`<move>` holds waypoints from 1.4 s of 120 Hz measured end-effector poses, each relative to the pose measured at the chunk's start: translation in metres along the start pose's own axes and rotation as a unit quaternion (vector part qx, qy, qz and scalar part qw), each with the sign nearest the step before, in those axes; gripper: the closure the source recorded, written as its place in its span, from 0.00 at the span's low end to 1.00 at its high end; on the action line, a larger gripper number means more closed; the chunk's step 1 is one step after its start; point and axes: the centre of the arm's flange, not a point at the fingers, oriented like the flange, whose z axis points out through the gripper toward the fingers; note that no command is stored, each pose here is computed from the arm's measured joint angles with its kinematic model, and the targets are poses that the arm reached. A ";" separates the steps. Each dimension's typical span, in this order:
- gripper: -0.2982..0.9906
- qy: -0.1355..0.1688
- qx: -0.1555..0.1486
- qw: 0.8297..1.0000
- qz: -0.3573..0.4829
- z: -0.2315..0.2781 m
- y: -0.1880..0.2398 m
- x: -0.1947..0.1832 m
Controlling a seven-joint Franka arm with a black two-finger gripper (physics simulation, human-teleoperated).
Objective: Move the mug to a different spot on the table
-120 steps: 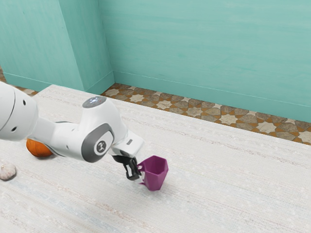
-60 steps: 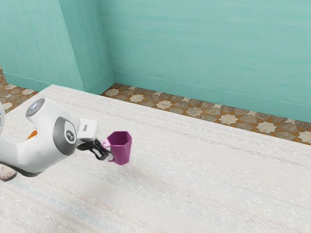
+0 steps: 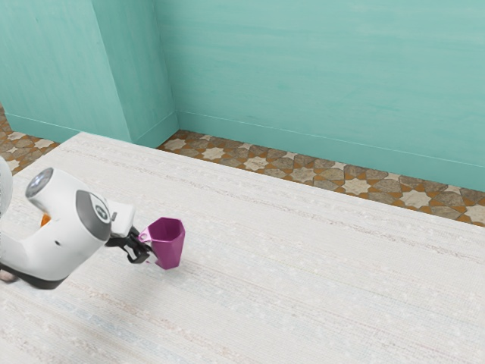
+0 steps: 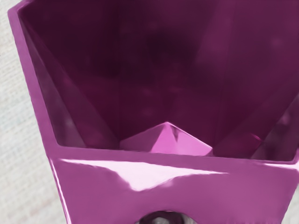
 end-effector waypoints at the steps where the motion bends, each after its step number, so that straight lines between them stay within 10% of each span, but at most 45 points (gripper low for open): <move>1: 0.83 0.000 0.000 1.000 0.002 0.000 0.000 0.000; 74: 0.84 0.021 -0.027 0.999 0.035 0.032 0.007 -0.003; 111: 0.41 0.040 -0.055 0.995 0.071 0.039 0.014 -0.005; 168: 0.27 0.079 -0.031 0.987 0.133 -0.015 -0.012 -0.007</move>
